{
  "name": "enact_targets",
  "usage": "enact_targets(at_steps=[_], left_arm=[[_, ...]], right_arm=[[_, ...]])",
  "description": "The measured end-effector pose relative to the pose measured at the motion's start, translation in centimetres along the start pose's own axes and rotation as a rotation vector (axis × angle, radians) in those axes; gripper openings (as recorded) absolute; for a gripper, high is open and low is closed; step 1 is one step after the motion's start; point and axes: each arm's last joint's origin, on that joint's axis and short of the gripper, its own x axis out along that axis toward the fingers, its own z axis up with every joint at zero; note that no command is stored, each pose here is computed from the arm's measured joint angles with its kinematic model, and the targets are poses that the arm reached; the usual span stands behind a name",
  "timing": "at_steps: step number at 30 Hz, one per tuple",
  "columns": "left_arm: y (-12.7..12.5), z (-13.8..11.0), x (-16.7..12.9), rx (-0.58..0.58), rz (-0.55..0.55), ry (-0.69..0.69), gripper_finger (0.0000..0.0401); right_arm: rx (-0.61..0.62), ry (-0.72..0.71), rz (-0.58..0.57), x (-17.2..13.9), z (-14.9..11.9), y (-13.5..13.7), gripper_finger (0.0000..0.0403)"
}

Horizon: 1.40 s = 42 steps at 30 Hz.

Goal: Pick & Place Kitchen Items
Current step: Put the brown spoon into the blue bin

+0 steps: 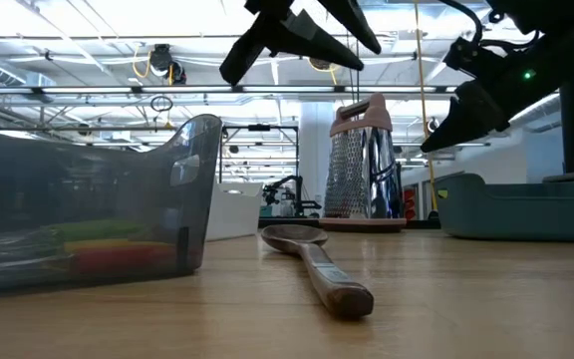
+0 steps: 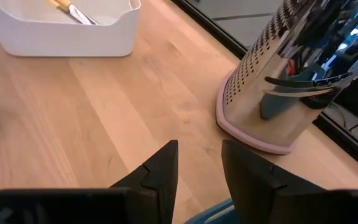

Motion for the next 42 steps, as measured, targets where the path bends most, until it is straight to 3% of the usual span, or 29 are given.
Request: enact_targets(at_steps=[7,13,24,32,42], left_arm=[[0.0,-1.2,1.7,-0.002,-0.063,0.063,0.0085],[-0.9,-0.5,2.1,0.045,-0.076,0.091,0.0085],[-2.0,1.3,0.8,0.037,0.011,0.176,0.0085],[-0.7,0.5,0.5,0.108,0.108,0.300,0.0086],[0.1,-0.9,1.4,0.102,0.134,0.422,0.0086]], right_arm=[[0.019,-0.037,0.013,0.0,0.5,0.1,0.0116],[0.005,-0.033,0.011,0.0,0.4,0.1,0.0116],[0.002,-0.033,0.011,0.0,0.4,0.1,0.0116],[0.002,-0.033,0.011,0.0,0.4,0.1,0.0116],[0.002,-0.033,0.011,0.0,0.4,0.1,0.0116]])
